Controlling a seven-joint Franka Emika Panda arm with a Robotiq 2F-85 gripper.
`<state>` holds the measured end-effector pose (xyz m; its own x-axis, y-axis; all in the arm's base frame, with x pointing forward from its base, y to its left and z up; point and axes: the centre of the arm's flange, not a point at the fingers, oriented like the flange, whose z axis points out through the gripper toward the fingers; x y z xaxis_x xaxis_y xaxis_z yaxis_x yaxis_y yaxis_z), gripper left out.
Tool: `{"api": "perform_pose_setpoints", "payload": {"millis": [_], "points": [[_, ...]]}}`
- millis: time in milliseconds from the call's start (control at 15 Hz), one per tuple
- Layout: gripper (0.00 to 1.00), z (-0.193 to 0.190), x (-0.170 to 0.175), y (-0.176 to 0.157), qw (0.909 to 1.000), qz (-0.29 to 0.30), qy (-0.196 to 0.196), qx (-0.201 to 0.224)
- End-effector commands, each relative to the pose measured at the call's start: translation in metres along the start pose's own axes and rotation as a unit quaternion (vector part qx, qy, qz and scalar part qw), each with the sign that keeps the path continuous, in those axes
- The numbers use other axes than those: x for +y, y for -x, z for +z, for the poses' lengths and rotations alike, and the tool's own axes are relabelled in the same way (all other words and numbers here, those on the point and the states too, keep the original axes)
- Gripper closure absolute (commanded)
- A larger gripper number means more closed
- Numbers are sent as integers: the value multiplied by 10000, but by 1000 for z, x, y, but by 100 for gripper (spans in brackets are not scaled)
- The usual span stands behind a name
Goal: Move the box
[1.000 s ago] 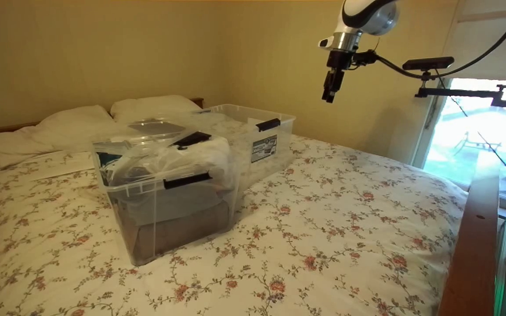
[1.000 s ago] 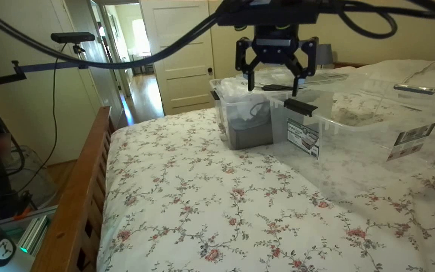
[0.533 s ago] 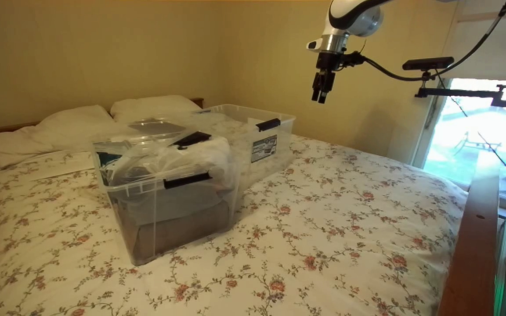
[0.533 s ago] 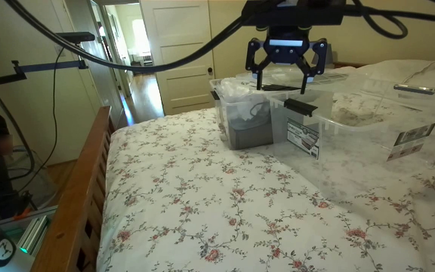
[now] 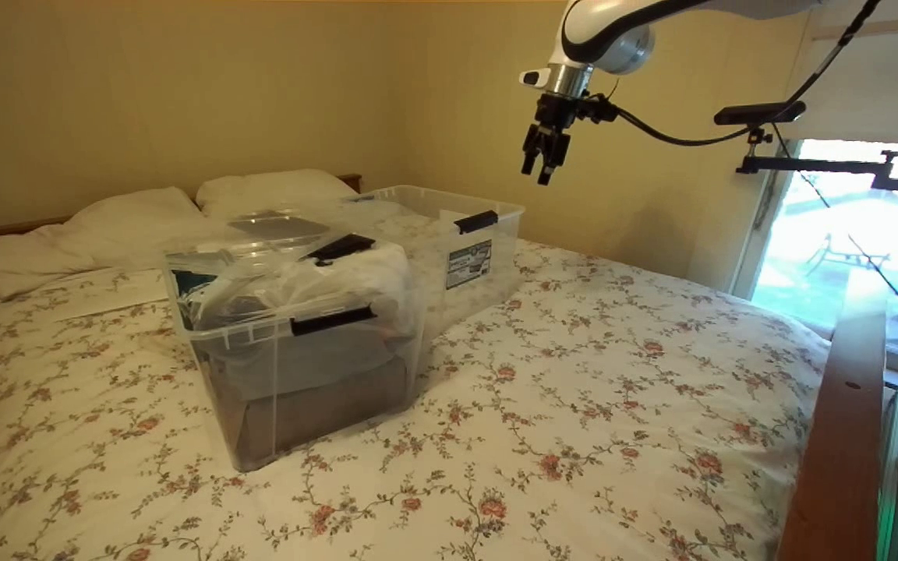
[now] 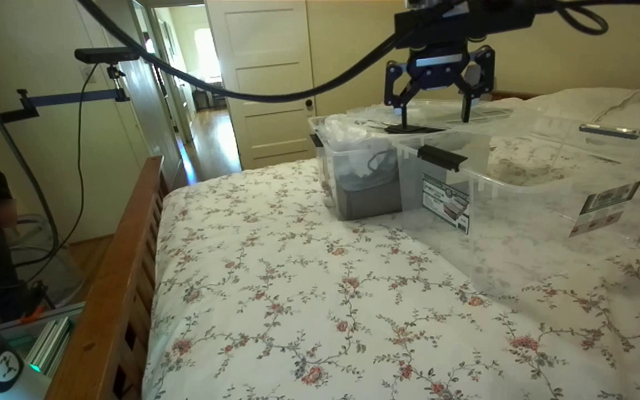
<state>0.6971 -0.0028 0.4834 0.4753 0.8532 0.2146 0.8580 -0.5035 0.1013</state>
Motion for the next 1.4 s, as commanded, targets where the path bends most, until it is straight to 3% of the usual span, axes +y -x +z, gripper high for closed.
{"api": "perform_pose_setpoints", "payload": {"millis": [0,200,400,467,533,667,1000,1200,1333], "points": [[0,17,38,-11,9950,-993,-17,121],[0,30,54,-4,9844,-1726,-346,40],[0,54,78,-20,9716,-2198,-755,-438],[0,60,83,-21,9729,-2110,-768,-556],[0,53,38,7,9786,-1910,-708,-301],[0,67,43,2,9763,-1983,-764,-411],[0,82,63,1,9687,-2327,-176,-848],[0,92,71,-4,9656,-2490,56,-750],[0,102,80,-9,9667,-2515,183,-426]]}}
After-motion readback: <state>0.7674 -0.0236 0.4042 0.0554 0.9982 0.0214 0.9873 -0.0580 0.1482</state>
